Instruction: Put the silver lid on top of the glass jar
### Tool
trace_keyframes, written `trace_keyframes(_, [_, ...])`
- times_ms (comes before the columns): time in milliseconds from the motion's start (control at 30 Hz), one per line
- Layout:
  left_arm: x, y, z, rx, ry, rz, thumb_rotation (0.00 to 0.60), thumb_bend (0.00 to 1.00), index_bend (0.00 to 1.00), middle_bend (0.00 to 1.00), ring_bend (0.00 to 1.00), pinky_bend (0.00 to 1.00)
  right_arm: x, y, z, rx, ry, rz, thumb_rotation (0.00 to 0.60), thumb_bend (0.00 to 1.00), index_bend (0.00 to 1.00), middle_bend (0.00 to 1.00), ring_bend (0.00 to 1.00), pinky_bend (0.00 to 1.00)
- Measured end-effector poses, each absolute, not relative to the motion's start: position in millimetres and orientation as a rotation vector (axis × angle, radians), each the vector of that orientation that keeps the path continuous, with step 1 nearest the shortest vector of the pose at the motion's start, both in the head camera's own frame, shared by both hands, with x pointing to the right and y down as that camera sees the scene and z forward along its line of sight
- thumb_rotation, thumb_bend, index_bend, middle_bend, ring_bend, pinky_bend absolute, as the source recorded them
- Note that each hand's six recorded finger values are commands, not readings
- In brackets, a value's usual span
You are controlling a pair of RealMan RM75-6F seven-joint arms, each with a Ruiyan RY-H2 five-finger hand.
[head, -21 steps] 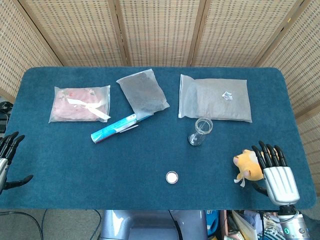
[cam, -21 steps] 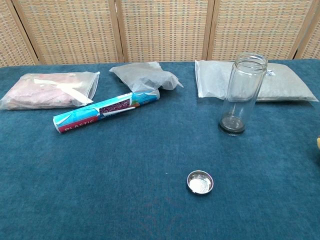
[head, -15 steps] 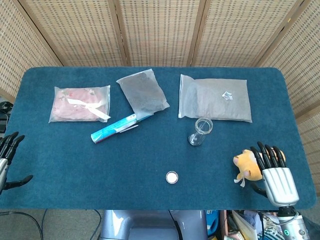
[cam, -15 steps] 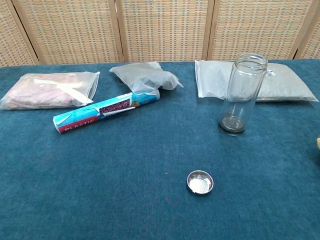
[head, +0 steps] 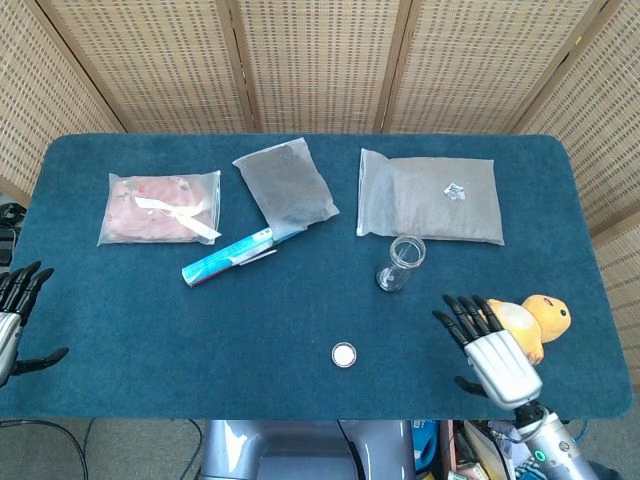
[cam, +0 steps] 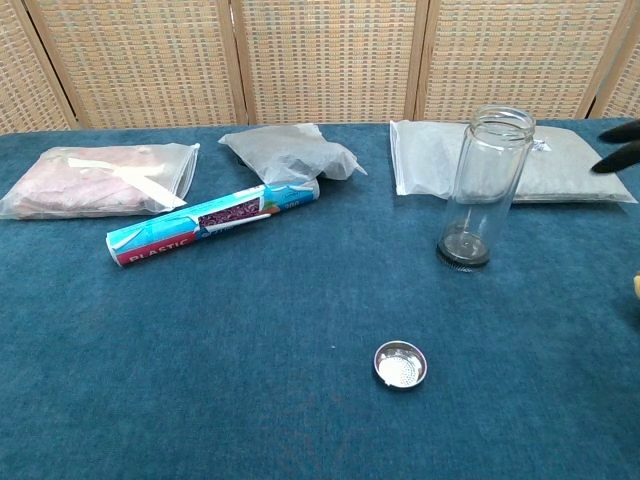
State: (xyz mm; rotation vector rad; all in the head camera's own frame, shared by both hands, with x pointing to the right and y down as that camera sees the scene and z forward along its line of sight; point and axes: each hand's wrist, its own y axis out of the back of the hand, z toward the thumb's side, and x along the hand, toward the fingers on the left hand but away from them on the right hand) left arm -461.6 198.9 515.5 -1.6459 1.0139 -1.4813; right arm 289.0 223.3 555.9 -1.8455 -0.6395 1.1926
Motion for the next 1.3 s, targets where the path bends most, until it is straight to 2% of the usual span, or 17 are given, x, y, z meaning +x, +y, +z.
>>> trace_keyframes(233, [-465.8, 198.9, 516.0, -1.639, 1.027, -1.497, 0.600, 0.06, 0.00, 0.00, 0.00, 0.00, 220.7, 218.5, 588.3, -2.009, -0.416, 1.045, 0.600, 0.25, 0.38, 0.00, 0.00, 0.00])
trace_keyframes(500, [-466.3, 198.3, 518.9, -1.648, 1.018, -1.504, 0.600, 0.06, 0.00, 0.00, 0.00, 0.00, 175.5, 211.1, 637.3, -2.074, -0.342, 1.036, 0.600, 0.38, 0.42, 0.00, 0.00, 0.00])
trace_keyframes(700, [-467.1, 197.8, 520.2, -1.646, 1.013, -1.512, 0.600, 0.06, 0.00, 0.00, 0.00, 0.00, 156.8, 203.4, 661.2, -2.087, -0.337, 1.081, 0.600, 0.46, 0.44, 0.00, 0.00, 0.00])
trace_keyframes(1000, [-468.5, 196.7, 520.6, -1.640, 1.016, -1.519, 0.600, 0.06, 0.00, 0.00, 0.00, 0.00, 137.2, 204.3, 680.6, -2.101, -0.332, 1.133, 0.600, 0.47, 0.44, 0.00, 0.00, 0.00])
trace_keyframes(1167, [-468.2, 195.7, 520.7, -1.641, 1.018, -1.516, 0.600, 0.06, 0.00, 0.00, 0.00, 0.00, 131.0, 206.5, 683.8, -2.110, -0.351, 1.151, 0.600, 0.47, 0.50, 0.00, 0.00, 0.00])
trace_keyframes(1300, [-469.3, 195.7, 519.7, -1.639, 1.027, -1.514, 0.600, 0.06, 0.00, 0.00, 0.00, 0.00, 130.5, 211.7, 688.8, -2.117, -0.361, 1.173, 0.600, 0.48, 0.50, 0.00, 0.00, 0.00])
